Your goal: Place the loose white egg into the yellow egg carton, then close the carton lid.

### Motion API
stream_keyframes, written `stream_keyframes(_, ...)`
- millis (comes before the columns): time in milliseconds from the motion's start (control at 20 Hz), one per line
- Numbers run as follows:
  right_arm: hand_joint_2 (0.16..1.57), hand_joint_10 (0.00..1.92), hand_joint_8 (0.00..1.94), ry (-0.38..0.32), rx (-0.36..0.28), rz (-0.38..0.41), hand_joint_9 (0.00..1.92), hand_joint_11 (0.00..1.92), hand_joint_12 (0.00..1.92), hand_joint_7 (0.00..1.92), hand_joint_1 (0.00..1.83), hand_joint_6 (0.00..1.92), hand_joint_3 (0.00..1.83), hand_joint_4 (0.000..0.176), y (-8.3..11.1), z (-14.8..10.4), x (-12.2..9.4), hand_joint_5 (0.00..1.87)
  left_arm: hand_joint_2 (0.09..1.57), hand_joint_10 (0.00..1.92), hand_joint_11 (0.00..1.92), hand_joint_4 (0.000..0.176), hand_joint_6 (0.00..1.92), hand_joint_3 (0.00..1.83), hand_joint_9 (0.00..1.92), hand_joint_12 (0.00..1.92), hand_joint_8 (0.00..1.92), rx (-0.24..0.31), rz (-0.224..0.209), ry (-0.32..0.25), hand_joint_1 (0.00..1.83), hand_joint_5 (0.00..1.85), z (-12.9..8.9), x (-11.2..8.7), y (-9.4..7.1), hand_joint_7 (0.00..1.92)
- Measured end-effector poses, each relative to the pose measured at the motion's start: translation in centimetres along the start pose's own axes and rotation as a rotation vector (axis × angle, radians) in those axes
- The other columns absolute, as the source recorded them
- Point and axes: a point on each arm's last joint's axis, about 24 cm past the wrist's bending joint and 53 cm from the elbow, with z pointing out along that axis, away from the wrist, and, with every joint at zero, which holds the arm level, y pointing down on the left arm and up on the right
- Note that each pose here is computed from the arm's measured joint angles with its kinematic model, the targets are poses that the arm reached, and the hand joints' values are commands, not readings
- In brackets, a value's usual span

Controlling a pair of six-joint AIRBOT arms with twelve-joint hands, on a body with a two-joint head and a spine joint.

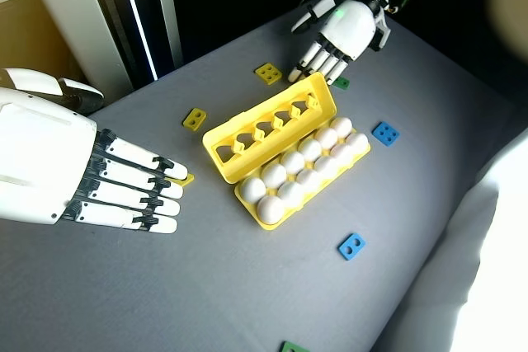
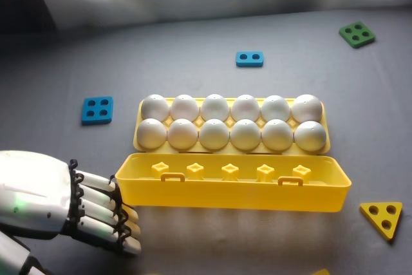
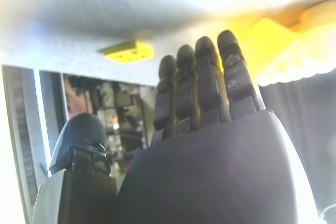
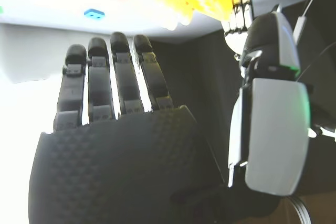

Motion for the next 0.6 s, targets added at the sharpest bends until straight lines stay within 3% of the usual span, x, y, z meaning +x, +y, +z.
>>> stream_keyframes(300, 0.97, 0.00, 0.00, 0.011, -0.008, -0.004, 0.10, 0.04, 0.08, 0.15, 0.33, 0.00, 0.00, 0.000, 0.4, 0.1, 0.4, 0.15, 1.30, 0.01, 0.00, 0.000, 0.00, 0.00, 0.18, 0.27, 0.01, 0.005, 0.020, 0.000, 0.00, 0.22, -0.1, -0.6, -0.2, 0.21)
stream_keyframes(600, 0.99, 0.01, 0.01, 0.014, -0.016, -0.008, 0.07, 0.01, 0.01, 0.13, 0.36, 0.01, 0.00, 0.000, 0.6, 0.1, 0.4, 0.14, 1.30, 0.00, 0.00, 0.000, 0.00, 0.00, 0.16, 0.26, 0.00, 0.026, 0.088, -0.037, 0.00, 0.20, -0.6, -3.5, -1.3, 0.19)
